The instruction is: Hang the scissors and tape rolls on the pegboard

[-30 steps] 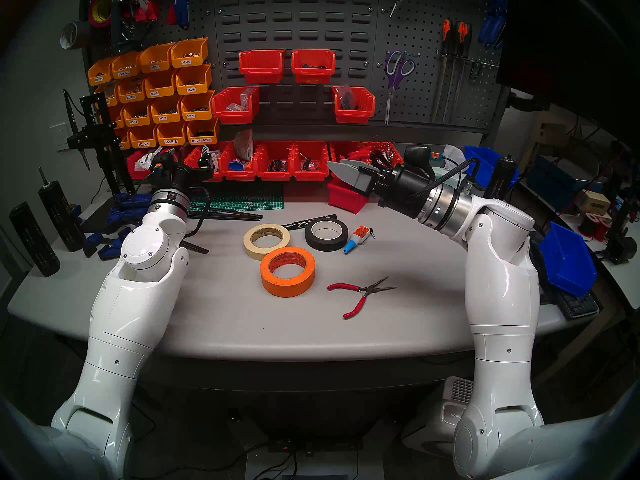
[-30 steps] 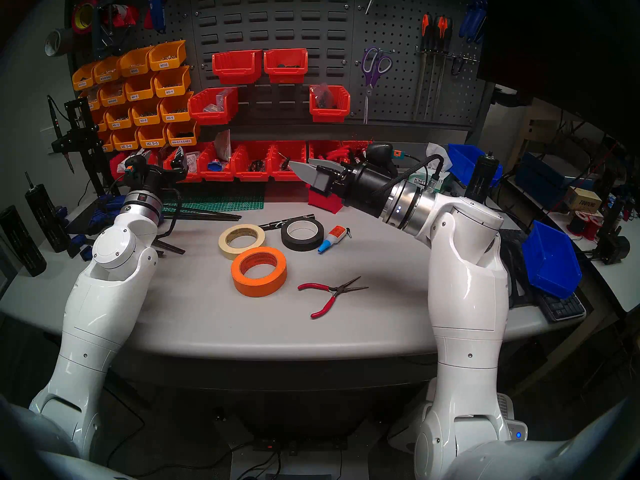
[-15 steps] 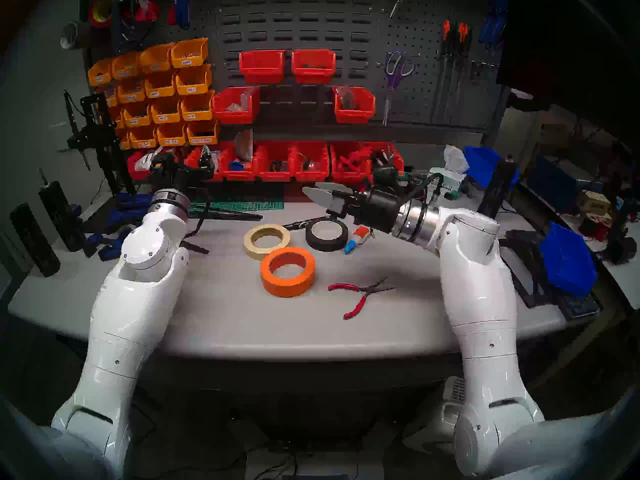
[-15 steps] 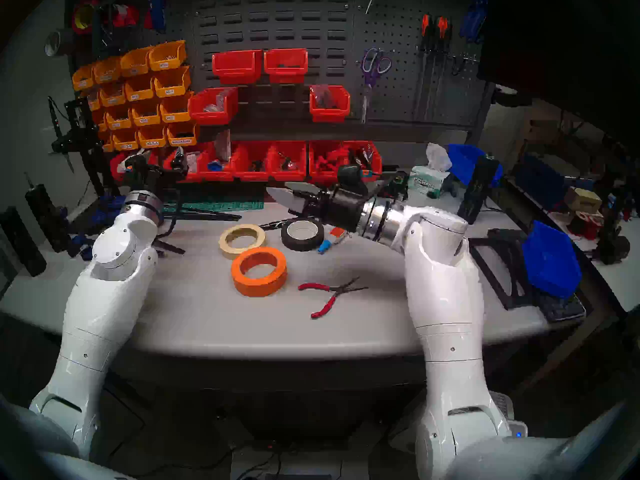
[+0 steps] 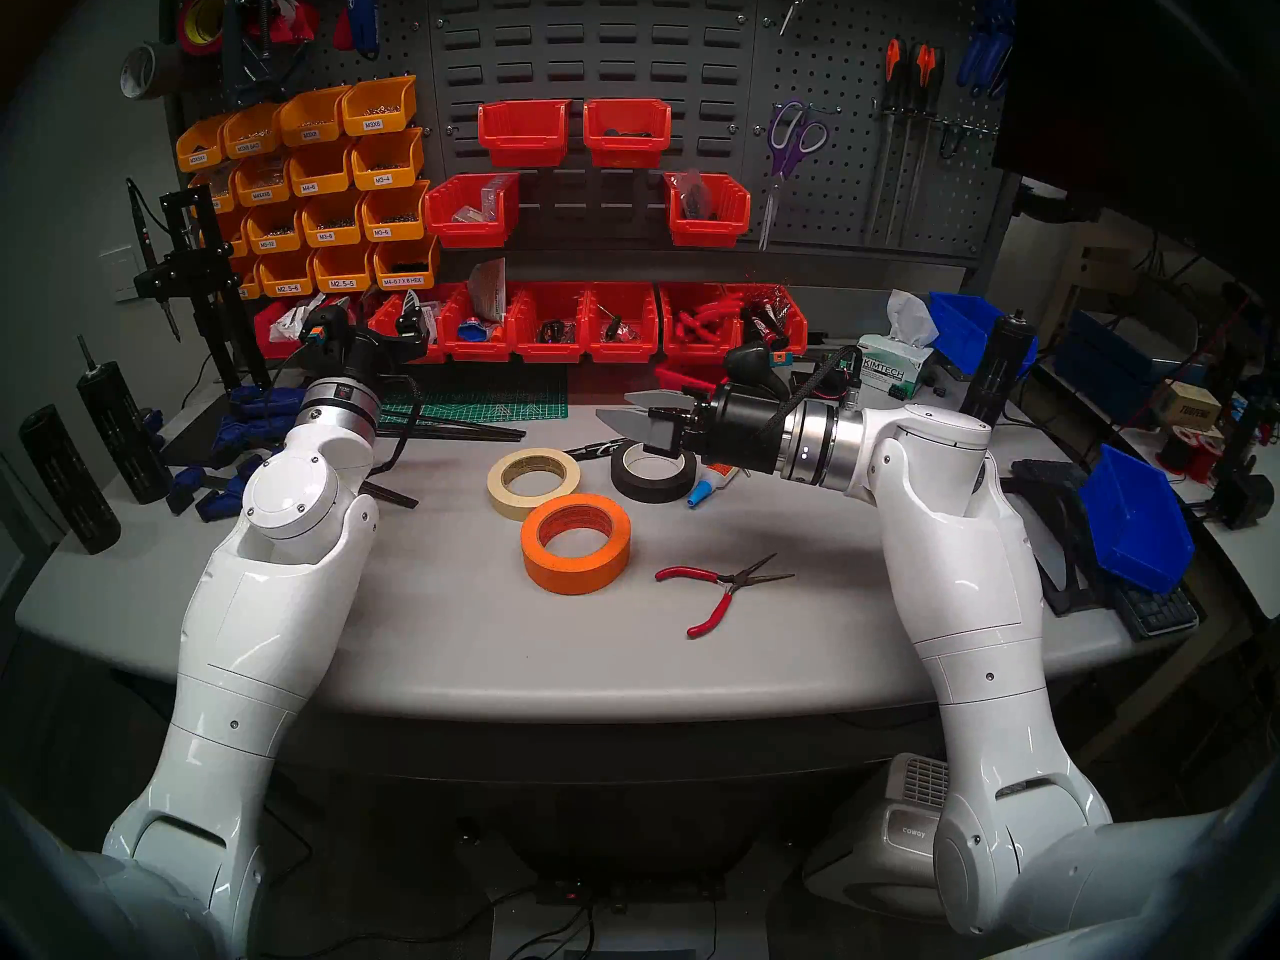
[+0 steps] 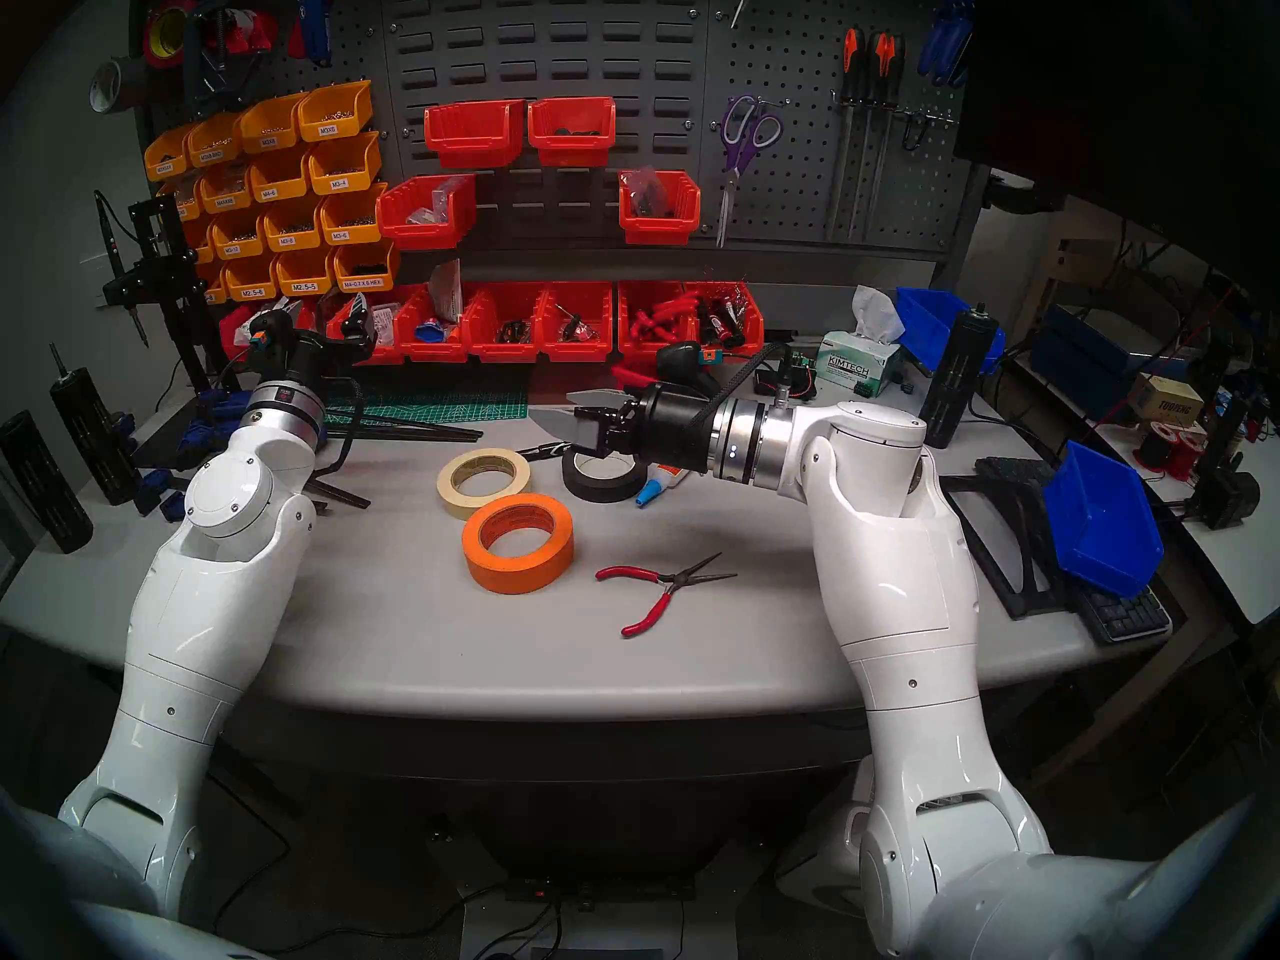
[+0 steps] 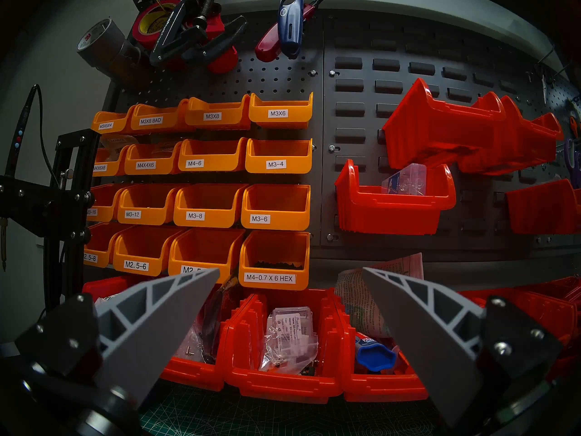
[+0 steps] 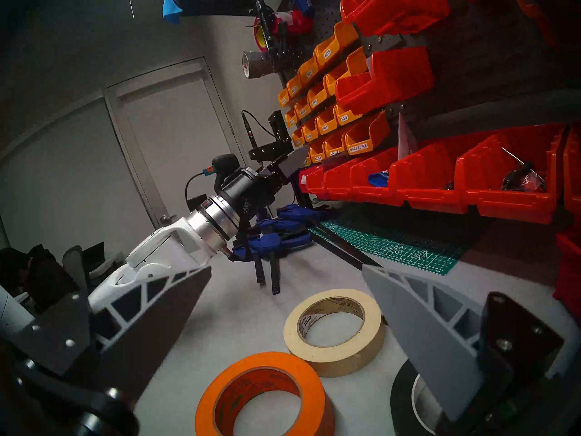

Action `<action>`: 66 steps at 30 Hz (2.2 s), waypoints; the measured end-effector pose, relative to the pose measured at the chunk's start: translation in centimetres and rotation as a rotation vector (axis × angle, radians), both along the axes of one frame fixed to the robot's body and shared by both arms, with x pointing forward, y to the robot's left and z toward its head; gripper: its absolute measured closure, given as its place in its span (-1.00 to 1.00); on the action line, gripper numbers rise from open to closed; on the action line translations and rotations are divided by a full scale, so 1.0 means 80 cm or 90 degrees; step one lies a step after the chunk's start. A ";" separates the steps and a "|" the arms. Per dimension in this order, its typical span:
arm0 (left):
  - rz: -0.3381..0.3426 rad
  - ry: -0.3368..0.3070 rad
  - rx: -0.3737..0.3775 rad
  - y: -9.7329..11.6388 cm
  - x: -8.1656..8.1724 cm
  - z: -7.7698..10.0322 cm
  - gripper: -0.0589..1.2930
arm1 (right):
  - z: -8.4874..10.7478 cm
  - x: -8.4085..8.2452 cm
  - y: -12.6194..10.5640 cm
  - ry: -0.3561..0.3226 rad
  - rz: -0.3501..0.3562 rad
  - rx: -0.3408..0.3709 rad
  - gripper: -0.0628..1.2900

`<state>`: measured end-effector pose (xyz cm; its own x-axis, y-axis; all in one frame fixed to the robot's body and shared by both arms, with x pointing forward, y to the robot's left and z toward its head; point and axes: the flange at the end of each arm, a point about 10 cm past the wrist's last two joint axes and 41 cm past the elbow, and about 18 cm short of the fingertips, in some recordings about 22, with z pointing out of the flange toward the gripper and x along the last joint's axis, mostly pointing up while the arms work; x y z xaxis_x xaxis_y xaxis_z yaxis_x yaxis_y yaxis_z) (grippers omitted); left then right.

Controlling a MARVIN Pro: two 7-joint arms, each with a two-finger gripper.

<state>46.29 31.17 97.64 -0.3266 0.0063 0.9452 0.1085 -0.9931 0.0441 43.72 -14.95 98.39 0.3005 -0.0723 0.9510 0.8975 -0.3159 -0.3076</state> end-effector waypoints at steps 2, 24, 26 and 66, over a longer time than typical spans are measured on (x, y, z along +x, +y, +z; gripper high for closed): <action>0.000 0.000 0.000 0.000 0.000 0.000 -0.91 | 0.003 0.000 0.000 0.005 -0.003 -0.009 -0.94; 0.000 0.000 0.000 0.000 0.000 0.000 -0.91 | 0.004 -0.006 0.020 0.095 0.022 -0.046 -0.94; 0.000 0.000 0.000 0.000 0.000 0.000 -0.91 | 0.000 -0.009 0.024 0.107 0.030 -0.051 -0.94; 0.000 0.000 0.000 0.000 0.000 0.000 -0.91 | -0.037 -0.040 0.021 0.170 0.116 -0.131 -0.94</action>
<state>46.30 31.17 97.65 -0.3272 0.0064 0.9449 0.1084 -0.9931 0.0443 40.51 -13.27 95.43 0.5298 0.1888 0.8268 0.8415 -0.2381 -0.4849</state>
